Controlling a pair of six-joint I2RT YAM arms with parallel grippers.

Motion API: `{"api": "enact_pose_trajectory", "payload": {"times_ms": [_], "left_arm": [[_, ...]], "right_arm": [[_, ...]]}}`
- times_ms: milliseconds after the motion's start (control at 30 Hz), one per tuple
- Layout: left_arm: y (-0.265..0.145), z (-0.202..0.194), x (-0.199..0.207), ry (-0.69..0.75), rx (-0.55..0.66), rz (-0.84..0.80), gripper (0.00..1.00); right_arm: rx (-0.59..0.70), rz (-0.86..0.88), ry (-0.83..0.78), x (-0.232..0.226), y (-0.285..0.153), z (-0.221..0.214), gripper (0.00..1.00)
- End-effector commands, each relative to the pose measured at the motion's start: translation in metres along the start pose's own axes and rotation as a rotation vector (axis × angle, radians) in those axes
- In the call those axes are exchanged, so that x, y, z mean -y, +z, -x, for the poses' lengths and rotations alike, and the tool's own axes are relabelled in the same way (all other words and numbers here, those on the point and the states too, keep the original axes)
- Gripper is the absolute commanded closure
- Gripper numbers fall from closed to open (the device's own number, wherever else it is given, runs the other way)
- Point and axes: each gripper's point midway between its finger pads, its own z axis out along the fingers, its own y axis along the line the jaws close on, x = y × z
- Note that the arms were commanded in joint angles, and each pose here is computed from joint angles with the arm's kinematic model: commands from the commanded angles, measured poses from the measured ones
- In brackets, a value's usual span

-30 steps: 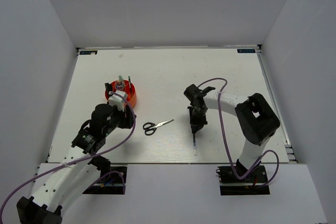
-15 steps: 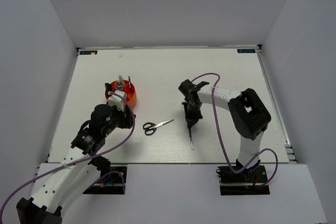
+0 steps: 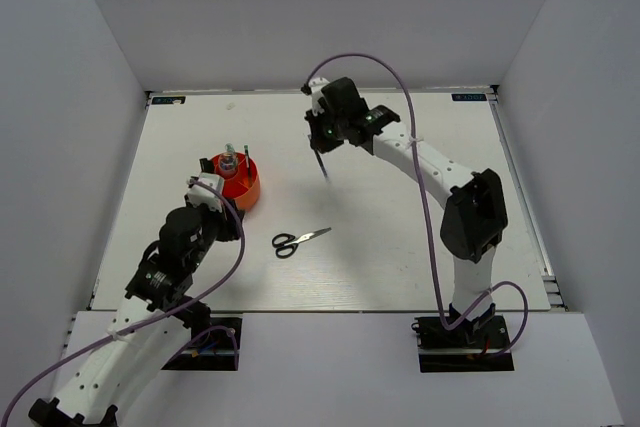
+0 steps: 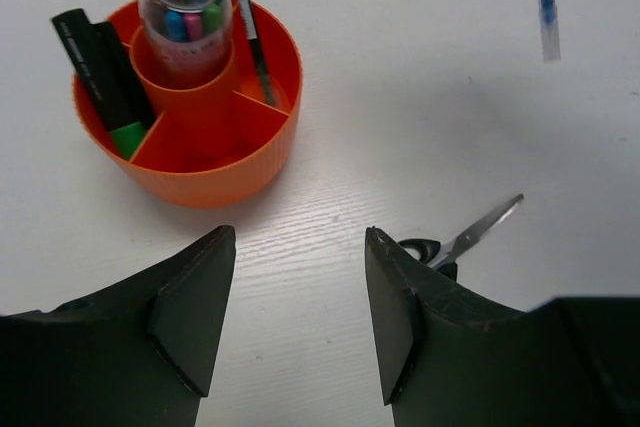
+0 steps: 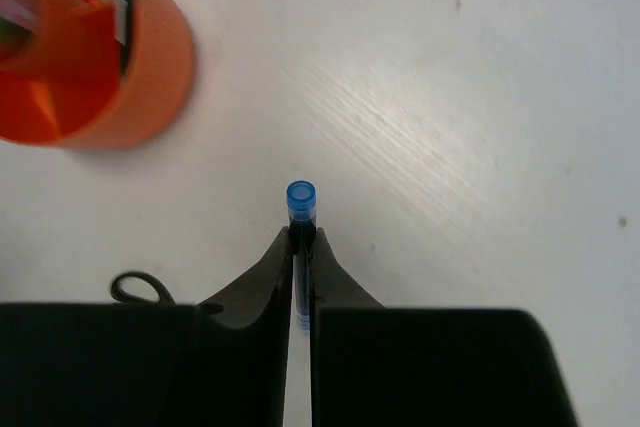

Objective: Sort the stationery into containers
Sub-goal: Pick up the pen from the center of the board, then place the pen in the storage box.

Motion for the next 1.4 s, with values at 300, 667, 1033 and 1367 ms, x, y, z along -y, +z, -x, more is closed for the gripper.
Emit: {"api": "enact_pose_trajectory", "payload": {"times_ms": [300,667,1033,1367], "left_arm": [[-0.017,0.021,-0.047,-0.028,0.164,0.248,0.35],[-0.021,0.024,-0.051,-0.035,0.183,0.267,0.35],[-0.02,0.023,-0.048,-0.037,0.178,0.25,0.35],[-0.018,0.022,-0.046,-0.034,0.167,0.24,0.35]], "right_arm": [[0.377,0.545,-0.111,-0.117,-0.013,0.122,1.0],[0.505,0.712,-0.113,-0.153,0.03,0.138,1.0],[0.452,0.681,-0.079,-0.147,0.074,0.108,1.0],[0.41,0.64,-0.077,-0.136,0.101,0.084,0.95]]}}
